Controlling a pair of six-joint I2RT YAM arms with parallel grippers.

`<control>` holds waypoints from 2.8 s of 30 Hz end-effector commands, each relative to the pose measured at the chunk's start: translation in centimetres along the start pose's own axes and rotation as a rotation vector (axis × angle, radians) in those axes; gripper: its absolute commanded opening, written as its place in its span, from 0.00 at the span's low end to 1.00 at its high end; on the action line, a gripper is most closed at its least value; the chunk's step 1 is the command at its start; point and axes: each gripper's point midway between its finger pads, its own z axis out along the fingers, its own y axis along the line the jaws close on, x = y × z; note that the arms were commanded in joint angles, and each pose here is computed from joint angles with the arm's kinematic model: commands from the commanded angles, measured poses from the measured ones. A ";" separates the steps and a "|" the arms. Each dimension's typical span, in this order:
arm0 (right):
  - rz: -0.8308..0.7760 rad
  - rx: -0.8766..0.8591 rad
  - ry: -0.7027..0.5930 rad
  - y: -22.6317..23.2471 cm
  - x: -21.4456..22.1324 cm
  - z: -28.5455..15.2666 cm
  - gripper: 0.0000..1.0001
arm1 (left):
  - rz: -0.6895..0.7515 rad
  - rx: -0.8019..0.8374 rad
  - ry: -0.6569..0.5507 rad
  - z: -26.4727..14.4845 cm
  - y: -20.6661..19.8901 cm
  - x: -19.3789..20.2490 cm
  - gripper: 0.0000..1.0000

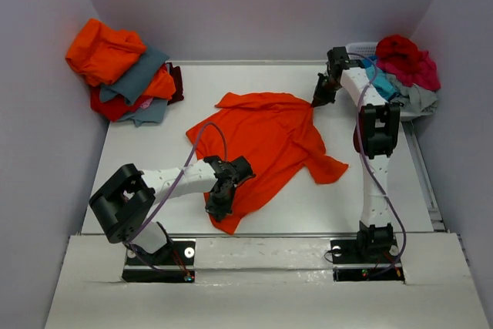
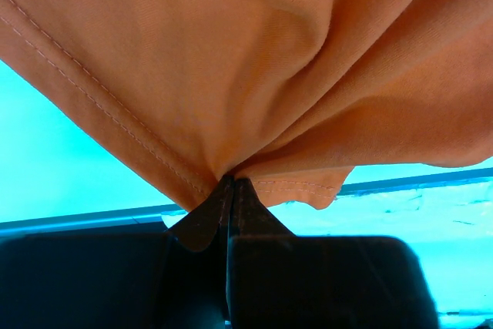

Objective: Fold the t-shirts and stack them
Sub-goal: Flatten the tshirt out

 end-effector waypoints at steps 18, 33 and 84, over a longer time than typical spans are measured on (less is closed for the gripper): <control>0.134 0.160 -0.115 -8.1 -0.3 -8.2 0.07 | -0.071 0.002 0.016 -0.6 3.0 -0.3 0.06; 0.201 0.324 -0.094 -12.4 2.6 -9.4 0.07 | -0.165 0.045 -0.009 -1.5 4.8 -2.5 0.06; -0.011 -0.016 0.087 2.4 8.5 -7.3 0.29 | -0.186 0.034 -0.392 -6.2 3.2 -27.5 0.67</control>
